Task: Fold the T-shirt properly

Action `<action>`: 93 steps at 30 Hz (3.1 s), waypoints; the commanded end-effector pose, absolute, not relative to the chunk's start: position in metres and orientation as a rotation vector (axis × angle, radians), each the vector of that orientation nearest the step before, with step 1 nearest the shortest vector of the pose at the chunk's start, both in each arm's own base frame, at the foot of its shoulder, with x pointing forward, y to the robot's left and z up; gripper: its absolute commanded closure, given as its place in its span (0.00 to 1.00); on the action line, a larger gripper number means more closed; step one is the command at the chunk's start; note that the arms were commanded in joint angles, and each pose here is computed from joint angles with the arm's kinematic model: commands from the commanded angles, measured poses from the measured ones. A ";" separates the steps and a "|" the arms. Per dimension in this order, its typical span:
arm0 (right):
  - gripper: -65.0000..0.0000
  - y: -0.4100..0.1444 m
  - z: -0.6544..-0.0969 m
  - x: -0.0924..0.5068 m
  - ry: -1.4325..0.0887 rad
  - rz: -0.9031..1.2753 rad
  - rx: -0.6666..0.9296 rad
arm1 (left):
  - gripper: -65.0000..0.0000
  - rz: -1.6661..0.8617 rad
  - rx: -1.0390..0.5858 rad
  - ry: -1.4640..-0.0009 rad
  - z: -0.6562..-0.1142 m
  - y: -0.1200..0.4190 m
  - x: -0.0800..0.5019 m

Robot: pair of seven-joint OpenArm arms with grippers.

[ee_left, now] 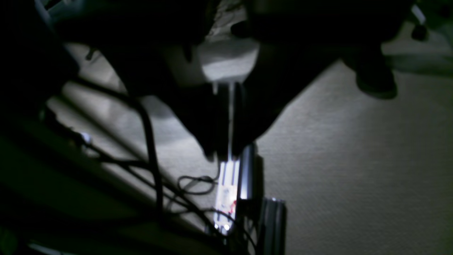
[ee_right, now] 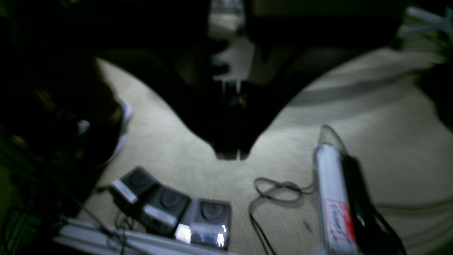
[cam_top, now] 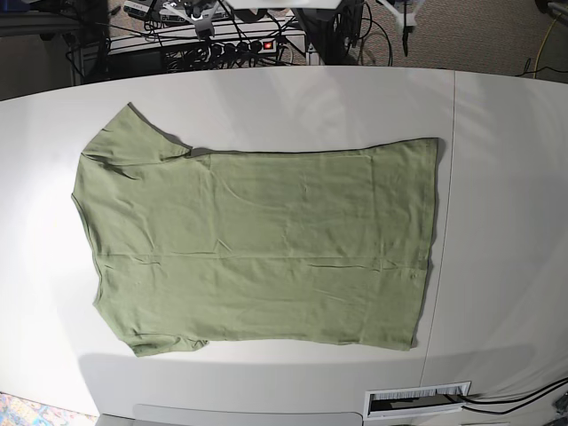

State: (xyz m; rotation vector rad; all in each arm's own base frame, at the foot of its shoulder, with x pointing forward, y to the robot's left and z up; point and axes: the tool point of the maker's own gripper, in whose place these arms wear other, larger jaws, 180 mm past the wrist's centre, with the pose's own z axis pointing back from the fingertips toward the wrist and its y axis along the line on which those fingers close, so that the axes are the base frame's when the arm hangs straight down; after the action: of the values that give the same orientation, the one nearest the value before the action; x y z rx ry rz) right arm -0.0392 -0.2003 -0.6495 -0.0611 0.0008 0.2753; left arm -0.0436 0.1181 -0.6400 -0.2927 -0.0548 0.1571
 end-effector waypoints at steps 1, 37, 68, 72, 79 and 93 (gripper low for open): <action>1.00 -0.206 -0.648 -0.048 0.016 0.313 -0.063 | 1.00 0.155 -0.313 -0.044 -0.636 0.121 -0.055; 1.00 -0.271 -0.471 -0.025 -0.205 0.891 -0.211 | 1.00 -0.598 -0.247 -0.338 -0.469 0.152 -0.059; 1.00 -0.230 -0.377 0.066 -0.439 1.055 -0.440 | 1.00 -0.942 0.162 -0.606 -0.358 0.149 0.047; 1.00 -0.226 -0.359 0.080 -0.484 1.082 -0.500 | 1.00 -0.952 0.194 -0.666 -0.350 0.147 0.067; 1.00 -0.225 -0.338 0.098 -0.554 1.086 -0.578 | 1.00 -0.950 0.236 -0.752 -0.343 0.147 0.099; 1.00 -0.271 -0.310 0.125 -0.562 1.046 -0.762 | 1.00 -1.069 0.181 -0.890 -0.326 0.132 0.146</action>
State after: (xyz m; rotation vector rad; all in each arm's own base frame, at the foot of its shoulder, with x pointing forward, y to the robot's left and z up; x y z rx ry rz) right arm 0.1212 -0.2710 -0.3185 -0.7404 -0.5397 1.0353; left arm 0.1423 0.1346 -0.3351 0.1771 -0.8534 -1.0670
